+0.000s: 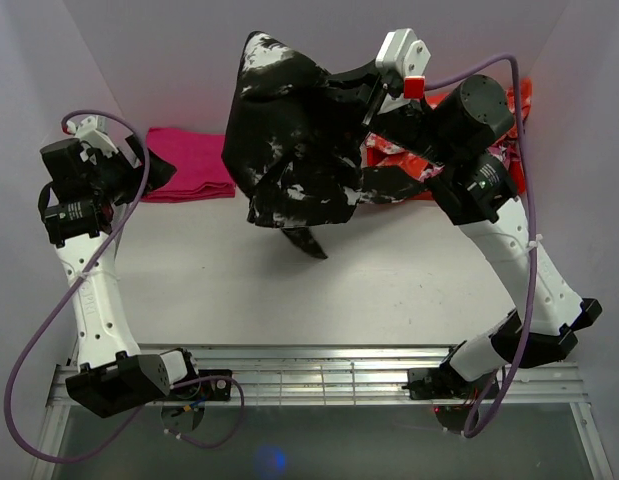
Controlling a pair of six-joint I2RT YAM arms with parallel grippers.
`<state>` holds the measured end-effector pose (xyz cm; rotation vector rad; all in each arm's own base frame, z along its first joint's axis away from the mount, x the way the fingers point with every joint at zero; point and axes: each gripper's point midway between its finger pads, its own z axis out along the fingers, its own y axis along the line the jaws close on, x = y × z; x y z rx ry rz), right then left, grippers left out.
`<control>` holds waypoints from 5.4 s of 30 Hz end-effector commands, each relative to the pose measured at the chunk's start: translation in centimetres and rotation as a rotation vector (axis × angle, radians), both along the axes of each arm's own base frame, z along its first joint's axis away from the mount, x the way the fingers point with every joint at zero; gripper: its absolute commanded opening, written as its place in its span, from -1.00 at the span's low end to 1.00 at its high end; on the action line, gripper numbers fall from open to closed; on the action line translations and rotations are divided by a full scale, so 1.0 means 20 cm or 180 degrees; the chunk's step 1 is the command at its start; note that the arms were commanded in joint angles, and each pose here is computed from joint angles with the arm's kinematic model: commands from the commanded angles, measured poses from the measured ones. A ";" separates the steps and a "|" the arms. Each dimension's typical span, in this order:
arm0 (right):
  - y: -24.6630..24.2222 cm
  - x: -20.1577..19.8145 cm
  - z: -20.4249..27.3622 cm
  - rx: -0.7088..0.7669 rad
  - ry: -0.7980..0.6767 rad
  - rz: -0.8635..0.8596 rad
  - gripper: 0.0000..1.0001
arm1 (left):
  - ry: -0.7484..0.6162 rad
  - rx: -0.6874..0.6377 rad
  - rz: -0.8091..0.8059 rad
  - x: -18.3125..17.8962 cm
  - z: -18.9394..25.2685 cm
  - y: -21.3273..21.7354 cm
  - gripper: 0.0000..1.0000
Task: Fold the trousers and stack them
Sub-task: Move the trousers to the center of the board, then flatten the trousers out
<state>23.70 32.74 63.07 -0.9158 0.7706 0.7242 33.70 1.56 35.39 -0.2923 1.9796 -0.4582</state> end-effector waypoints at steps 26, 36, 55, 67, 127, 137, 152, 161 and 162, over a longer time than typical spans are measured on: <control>-1.51 0.35 -2.39 -0.1942 0.3751 -0.2171 0.80 | 0.0671 0.1139 -0.2681 -0.28 -0.90 -0.46 0.96; -1.86 -0.10 -2.54 -0.2873 0.4186 -0.1952 0.82 | 0.1376 0.1595 -0.3291 -0.50 -1.33 -0.45 0.96; -1.75 -0.16 -2.81 -0.2629 0.4385 -0.1707 -0.14 | 0.2106 0.2305 -0.3114 -0.65 -1.86 -0.19 0.13; -2.12 0.41 -2.17 -0.2859 0.3287 -0.2748 -0.84 | 0.0920 0.1296 -0.1449 0.12 -0.91 0.07 -1.00; -2.01 0.19 -2.52 -0.2724 0.4733 -0.1779 0.89 | 0.0497 0.0655 -0.2603 0.13 -0.97 -0.65 0.19; -1.90 0.30 -2.84 -0.2137 0.5014 -0.1584 0.91 | 0.0256 0.1084 -0.3790 0.04 -1.44 -1.28 0.17; -1.95 0.27 -2.99 -0.2167 0.5324 -0.1925 0.93 | -0.0495 0.2197 -0.3750 0.10 -1.37 -1.24 0.18; -1.91 0.30 -3.02 -0.1975 0.5379 -0.1778 0.11 | -0.0810 0.1931 -0.4112 0.08 -1.40 -1.36 0.41; -1.90 0.30 -2.99 -0.1965 0.5343 -0.1767 -0.01 | -0.0851 0.1872 -0.4166 0.08 -1.41 -1.38 0.41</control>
